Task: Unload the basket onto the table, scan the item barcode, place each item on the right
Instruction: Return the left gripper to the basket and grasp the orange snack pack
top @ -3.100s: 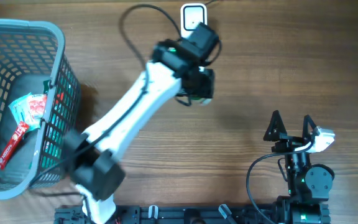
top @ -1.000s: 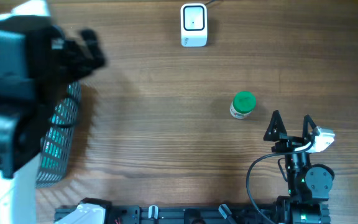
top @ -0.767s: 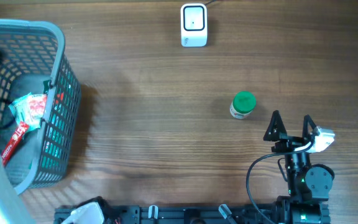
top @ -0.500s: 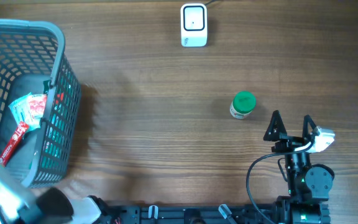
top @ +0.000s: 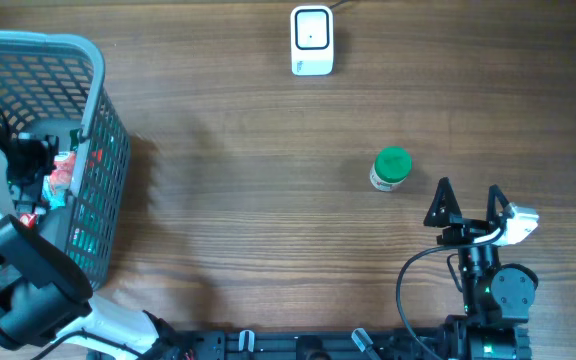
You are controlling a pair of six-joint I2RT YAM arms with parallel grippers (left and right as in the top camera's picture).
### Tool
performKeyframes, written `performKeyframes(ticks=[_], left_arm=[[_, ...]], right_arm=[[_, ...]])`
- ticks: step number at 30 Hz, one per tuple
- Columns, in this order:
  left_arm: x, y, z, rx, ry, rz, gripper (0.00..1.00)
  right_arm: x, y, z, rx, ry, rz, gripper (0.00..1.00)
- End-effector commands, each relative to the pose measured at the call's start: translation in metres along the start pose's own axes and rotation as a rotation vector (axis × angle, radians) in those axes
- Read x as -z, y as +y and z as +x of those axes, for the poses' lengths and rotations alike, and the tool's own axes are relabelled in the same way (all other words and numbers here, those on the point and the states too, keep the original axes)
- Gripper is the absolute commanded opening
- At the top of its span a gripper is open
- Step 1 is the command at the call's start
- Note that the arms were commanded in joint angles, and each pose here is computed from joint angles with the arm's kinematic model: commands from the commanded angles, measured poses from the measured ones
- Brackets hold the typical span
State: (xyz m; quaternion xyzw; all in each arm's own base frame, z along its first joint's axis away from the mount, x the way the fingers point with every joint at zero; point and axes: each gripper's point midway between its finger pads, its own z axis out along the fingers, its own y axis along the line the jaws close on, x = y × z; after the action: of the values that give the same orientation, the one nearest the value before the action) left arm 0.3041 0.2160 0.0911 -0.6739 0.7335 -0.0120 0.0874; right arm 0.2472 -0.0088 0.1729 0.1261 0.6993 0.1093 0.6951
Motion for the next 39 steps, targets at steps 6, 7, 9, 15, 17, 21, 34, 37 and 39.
performKeyframes(ticks=[6,7,9,15,17,21,34,37,39], left_arm=[[-0.022,-0.017,0.02,-0.015,-0.005,0.051,0.87],[-0.023,-0.021,0.021,-0.022,-0.01,0.061,0.86],[-0.024,-0.025,0.022,-0.031,-0.016,0.067,0.83],[-0.034,-0.022,0.021,-0.034,-0.023,0.032,0.8],[-0.038,-0.021,0.022,-0.035,-0.016,0.024,0.79],[-0.039,-0.019,0.017,-0.034,-0.043,0.008,0.72],[-0.056,-0.016,0.021,-0.039,-0.055,0.021,0.49],[-0.064,-0.014,0.023,-0.039,-0.061,0.029,0.46],[-0.064,-0.016,0.022,-0.039,-0.065,0.036,0.24]], right_arm=[[0.0,0.0,-0.002,0.017,-0.009,0.001,1.0],[0.0,0.0,-0.002,0.018,-0.009,0.001,1.0],[0.0,0.0,-0.002,0.018,-0.009,0.001,1.0],[0.0,0.0,-0.002,0.017,-0.009,0.001,1.0],[0.0,0.0,-0.002,0.017,-0.009,0.001,1.0],[0.0,0.0,-0.002,0.017,-0.009,0.0,1.0],[0.0,0.0,-0.002,0.018,-0.009,0.001,1.0],[0.0,0.0,-0.002,0.017,-0.009,0.001,1.0],[0.0,0.0,-0.002,0.017,-0.009,0.001,1.0]])
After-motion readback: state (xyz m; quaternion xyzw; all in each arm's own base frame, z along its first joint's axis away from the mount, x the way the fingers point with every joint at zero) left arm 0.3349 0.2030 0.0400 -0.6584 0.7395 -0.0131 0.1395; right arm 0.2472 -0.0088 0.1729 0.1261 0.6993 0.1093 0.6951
